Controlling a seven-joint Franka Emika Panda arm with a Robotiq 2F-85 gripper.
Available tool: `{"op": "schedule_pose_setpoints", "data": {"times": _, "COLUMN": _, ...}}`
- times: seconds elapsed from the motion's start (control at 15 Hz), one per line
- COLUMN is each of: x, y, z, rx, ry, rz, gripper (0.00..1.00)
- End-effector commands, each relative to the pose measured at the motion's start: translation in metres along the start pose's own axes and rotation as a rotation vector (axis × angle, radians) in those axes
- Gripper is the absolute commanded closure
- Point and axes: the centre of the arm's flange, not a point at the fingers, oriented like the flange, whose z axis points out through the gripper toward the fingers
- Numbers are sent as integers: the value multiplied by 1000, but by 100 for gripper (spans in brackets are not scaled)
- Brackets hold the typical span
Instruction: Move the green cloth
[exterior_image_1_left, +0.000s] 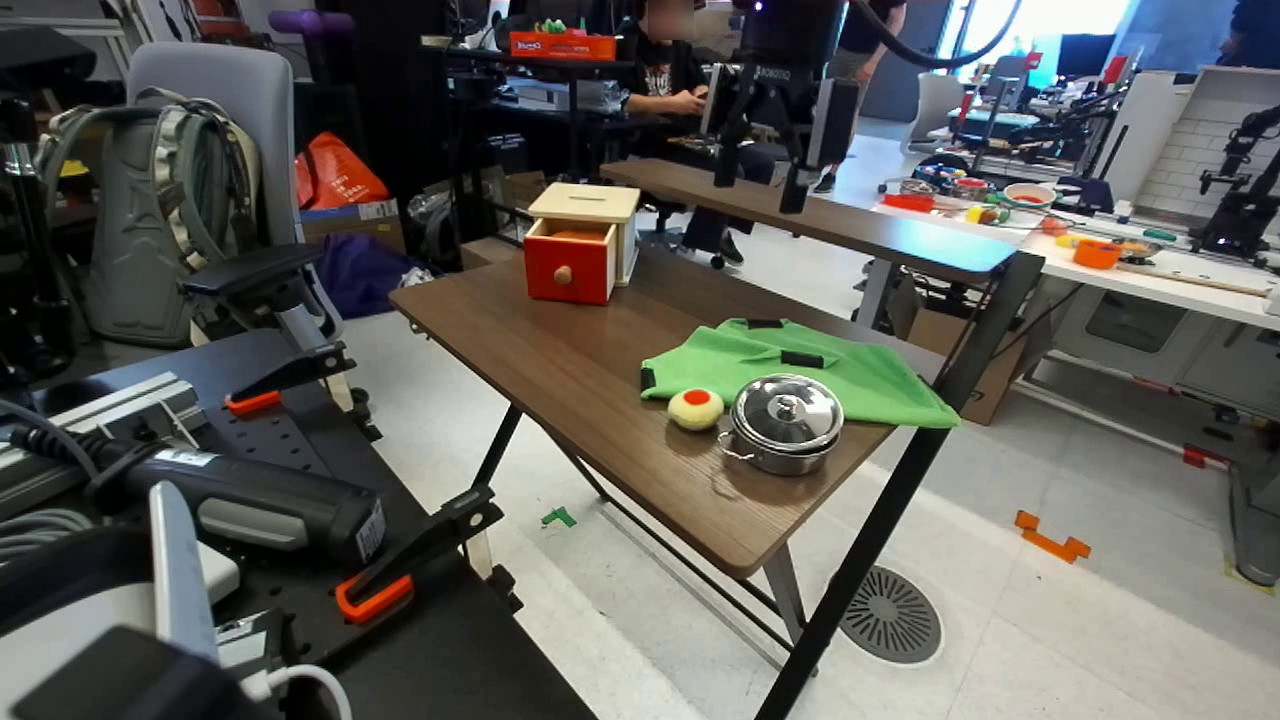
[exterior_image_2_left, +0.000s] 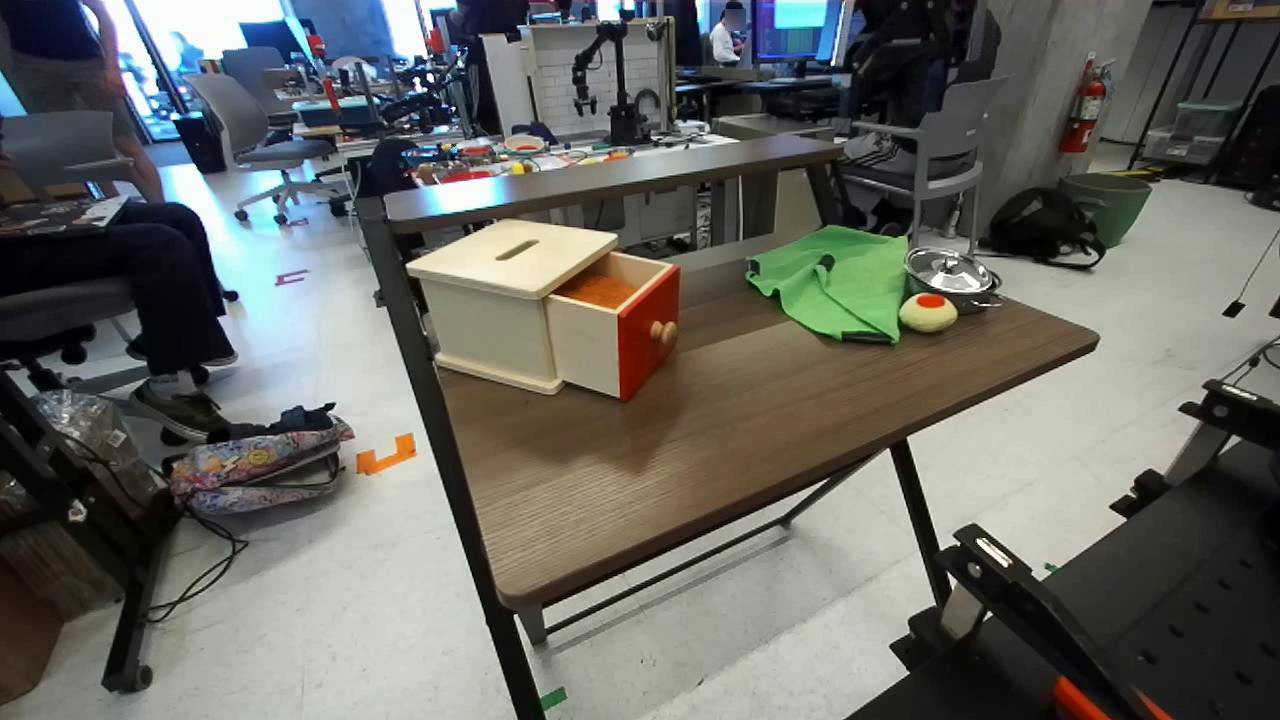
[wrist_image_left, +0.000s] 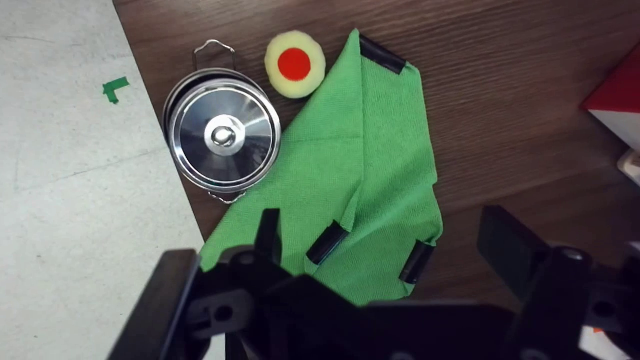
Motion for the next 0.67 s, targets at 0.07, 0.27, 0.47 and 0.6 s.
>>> {"op": "schedule_pose_setpoints", "data": {"times": 0.07, "x": 64, "y": -8, "z": 32, "rx": 16, "ry": 20, "rz": 36, "gripper": 0}}
{"op": "schedule_pose_setpoints", "data": {"times": 0.27, "x": 85, "y": -7, "z": 58, "rx": 8, "ry": 5, "rz": 48, "gripper": 0}}
{"op": "schedule_pose_setpoints", "data": {"times": 0.47, "x": 100, "y": -1, "z": 84, "rx": 3, "ry": -10, "rz": 53, "gripper": 0}}
{"op": "schedule_pose_setpoints", "data": {"times": 0.6, "x": 103, "y": 4, "z": 101, "rx": -2, "ry": -19, "rz": 52, "gripper": 0}}
